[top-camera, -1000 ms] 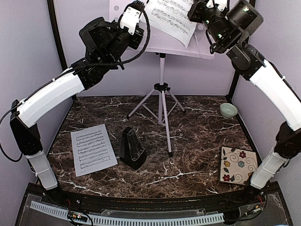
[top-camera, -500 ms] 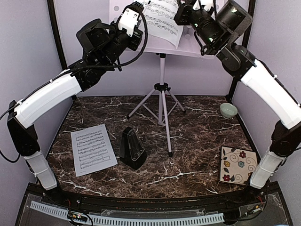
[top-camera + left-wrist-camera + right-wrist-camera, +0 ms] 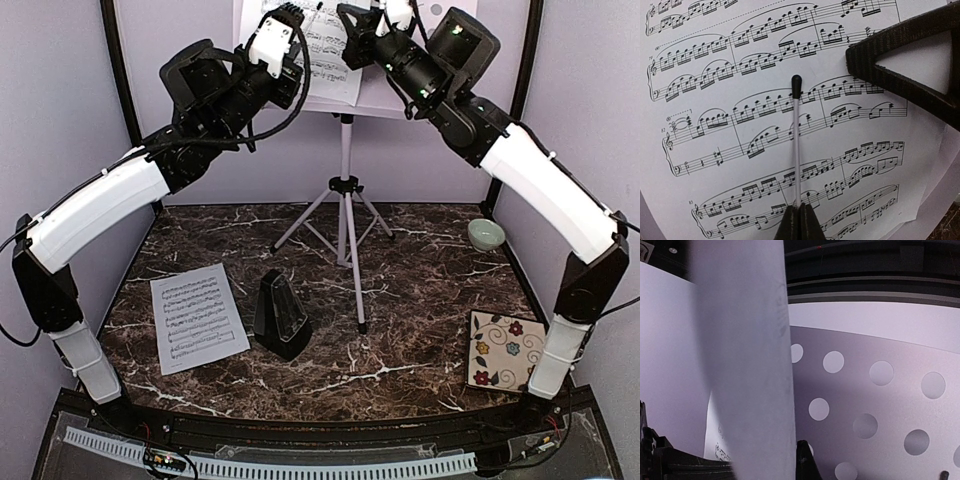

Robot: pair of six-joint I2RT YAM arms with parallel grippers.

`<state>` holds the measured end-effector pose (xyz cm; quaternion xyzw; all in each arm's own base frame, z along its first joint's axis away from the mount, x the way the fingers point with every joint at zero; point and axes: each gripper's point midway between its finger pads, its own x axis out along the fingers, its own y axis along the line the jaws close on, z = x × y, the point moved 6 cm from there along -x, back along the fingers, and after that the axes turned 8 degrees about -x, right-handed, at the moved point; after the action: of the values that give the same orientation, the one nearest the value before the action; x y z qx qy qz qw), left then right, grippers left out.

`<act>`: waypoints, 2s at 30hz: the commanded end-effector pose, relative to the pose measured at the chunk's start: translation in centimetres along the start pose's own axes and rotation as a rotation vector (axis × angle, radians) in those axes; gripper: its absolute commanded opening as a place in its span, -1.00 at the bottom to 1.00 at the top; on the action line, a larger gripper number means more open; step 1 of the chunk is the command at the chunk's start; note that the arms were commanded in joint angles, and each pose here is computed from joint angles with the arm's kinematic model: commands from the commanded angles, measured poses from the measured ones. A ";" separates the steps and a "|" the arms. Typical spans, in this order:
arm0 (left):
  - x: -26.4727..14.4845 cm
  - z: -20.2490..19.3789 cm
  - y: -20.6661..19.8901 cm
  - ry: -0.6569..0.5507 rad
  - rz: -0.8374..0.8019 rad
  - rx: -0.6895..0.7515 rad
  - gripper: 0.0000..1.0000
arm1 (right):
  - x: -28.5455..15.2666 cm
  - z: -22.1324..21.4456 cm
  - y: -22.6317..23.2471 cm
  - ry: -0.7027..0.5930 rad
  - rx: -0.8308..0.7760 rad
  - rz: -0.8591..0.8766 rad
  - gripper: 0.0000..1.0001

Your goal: Set up the instrument practice props

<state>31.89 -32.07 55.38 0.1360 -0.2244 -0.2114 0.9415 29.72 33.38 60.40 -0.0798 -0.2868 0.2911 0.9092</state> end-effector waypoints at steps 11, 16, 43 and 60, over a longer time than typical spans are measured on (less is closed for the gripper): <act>-1.4 1.9 1.0 -0.043 -0.018 -0.035 -1.00 | 1.3 0.5 -0.3 -0.094 -0.143 0.104 -1.00; -1.3 1.8 0.9 -0.044 -0.021 -0.036 -1.00 | 1.3 0.8 0.0 -0.106 -0.170 0.137 -1.00; -1.0 1.0 1.2 -0.034 -0.005 -0.028 -1.00 | 1.2 0.4 -0.7 -0.108 -0.137 0.075 0.26; -0.9 0.7 1.4 -0.031 -0.006 -0.023 -1.00 | -0.5 -0.8 -1.5 -0.048 -0.090 -0.003 0.75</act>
<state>32.07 -31.79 55.08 0.1321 -0.2261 -0.2208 0.9395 31.92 34.22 57.86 -0.1468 -0.2935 0.3068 0.8934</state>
